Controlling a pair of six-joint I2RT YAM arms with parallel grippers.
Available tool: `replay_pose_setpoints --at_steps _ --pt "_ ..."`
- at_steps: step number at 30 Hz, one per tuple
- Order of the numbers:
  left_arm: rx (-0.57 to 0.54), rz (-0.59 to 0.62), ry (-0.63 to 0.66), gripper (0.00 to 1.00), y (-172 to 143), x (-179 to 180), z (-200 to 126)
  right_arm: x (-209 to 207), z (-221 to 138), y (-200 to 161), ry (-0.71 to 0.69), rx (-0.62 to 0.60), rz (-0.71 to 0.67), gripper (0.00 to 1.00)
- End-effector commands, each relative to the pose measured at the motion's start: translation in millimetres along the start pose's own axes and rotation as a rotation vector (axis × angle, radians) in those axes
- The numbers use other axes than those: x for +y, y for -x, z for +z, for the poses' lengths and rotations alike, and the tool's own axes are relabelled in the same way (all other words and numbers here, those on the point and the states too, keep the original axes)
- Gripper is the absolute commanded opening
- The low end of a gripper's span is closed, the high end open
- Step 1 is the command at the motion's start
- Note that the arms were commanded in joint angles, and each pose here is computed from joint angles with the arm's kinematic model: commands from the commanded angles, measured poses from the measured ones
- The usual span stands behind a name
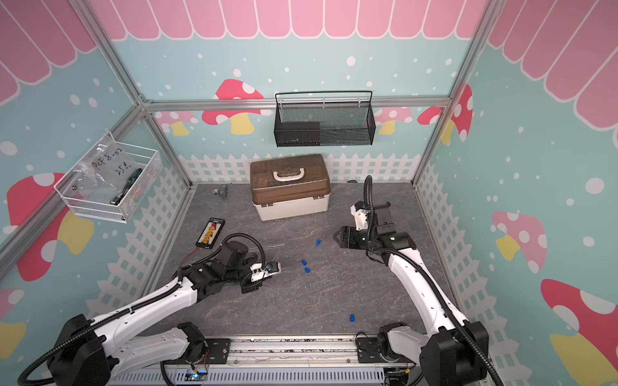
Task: Insert stoppers into test tubes
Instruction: Pick up the test tube at the center of the board.
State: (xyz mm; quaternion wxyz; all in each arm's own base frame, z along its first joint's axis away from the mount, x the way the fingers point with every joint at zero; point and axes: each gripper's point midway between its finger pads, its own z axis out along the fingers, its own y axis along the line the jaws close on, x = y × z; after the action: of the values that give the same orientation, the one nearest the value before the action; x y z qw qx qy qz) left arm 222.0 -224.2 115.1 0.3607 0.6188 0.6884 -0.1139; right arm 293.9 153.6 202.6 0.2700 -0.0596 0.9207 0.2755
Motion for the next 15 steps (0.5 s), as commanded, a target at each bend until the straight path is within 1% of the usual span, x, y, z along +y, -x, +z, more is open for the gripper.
replay_pose_setpoints --at_steps 1,5,10,15 --pt "-0.163 0.034 0.024 0.16 41.6 16.5 3.0 29.6 4.6 -40.9 0.078 0.201 0.029 0.70" --pt "-0.221 0.034 0.009 0.16 49.2 16.3 13.1 61.0 10.4 -42.8 0.143 0.211 0.023 0.69" --pt "-0.242 0.040 0.006 0.16 47.4 14.1 20.1 87.2 26.9 -44.9 0.213 0.233 0.048 0.69" --pt "-0.257 0.044 -0.012 0.16 47.6 8.4 18.7 104.4 39.4 -47.9 0.225 0.258 0.030 0.67"
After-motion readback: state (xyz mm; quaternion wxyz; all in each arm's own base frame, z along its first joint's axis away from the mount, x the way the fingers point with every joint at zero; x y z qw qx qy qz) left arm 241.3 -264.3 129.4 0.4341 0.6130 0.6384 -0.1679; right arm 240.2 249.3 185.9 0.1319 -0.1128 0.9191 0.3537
